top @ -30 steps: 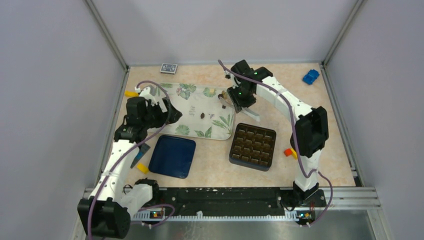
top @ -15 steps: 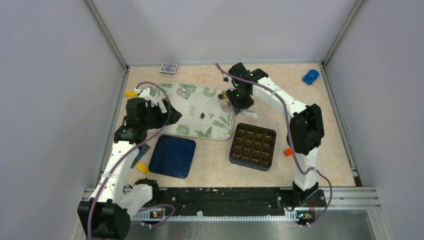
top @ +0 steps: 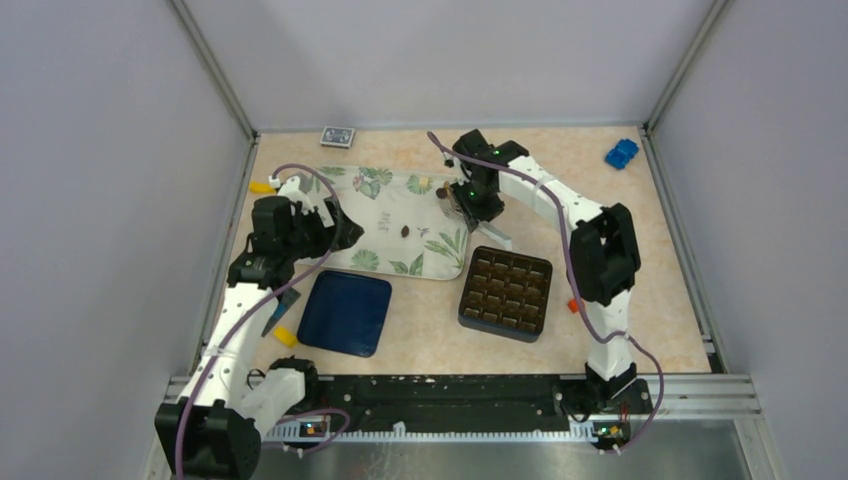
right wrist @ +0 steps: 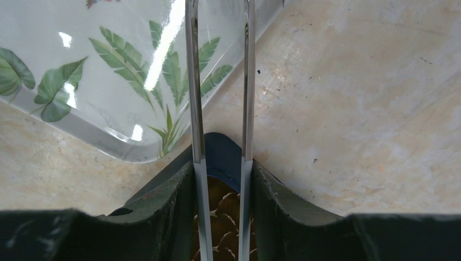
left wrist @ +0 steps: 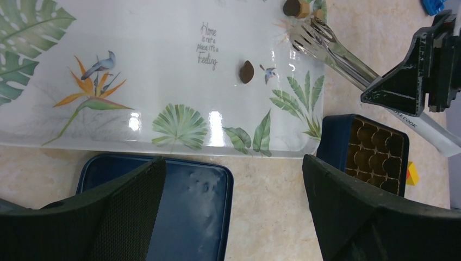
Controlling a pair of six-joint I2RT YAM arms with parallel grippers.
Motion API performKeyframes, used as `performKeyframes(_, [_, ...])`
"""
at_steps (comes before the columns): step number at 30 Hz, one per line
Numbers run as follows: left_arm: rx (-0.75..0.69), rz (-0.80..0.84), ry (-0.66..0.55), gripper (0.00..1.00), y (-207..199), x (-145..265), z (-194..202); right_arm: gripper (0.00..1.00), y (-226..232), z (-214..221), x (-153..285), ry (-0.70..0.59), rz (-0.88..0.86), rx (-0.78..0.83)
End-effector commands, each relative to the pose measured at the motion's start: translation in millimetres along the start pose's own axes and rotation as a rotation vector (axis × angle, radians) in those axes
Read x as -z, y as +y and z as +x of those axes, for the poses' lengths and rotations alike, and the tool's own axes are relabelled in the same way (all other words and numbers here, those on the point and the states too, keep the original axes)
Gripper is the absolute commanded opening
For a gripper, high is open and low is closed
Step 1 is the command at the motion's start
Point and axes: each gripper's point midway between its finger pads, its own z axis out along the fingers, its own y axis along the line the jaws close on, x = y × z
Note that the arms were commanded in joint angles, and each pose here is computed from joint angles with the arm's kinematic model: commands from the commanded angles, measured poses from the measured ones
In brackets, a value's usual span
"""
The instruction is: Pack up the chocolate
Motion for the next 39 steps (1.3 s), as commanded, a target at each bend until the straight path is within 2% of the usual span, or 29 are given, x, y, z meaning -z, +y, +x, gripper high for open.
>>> performKeyframes(1, [-0.008,0.009,-0.039,0.99,-2.7,3.8,-7.4,0.36,2.8,-13.7,2.6,-0.046,0.013,0.017])
performKeyframes(7, [-0.009,0.016,-0.032,0.99,-3.4,2.0,-7.0,0.31,2.0,-17.0,11.7,-0.067,0.016,0.013])
performKeyframes(9, [-0.009,0.020,-0.030,0.99,-4.2,1.2,-7.3,0.31,1.8,-16.3,14.3,-0.067,0.018,0.010])
performKeyframes(13, [-0.008,0.026,-0.030,0.99,-5.4,0.6,-8.1,0.39,-0.2,-13.5,18.6,-0.060,0.028,0.009])
performKeyframes(16, [-0.008,0.029,-0.030,0.99,-6.2,0.7,-8.4,0.41,-0.9,-9.4,20.6,-0.052,0.032,0.005])
performKeyframes(39, [-0.011,0.036,-0.037,0.99,-7.1,6.1,-5.2,0.38,7.9,6.3,27.6,-0.032,0.065,0.001])
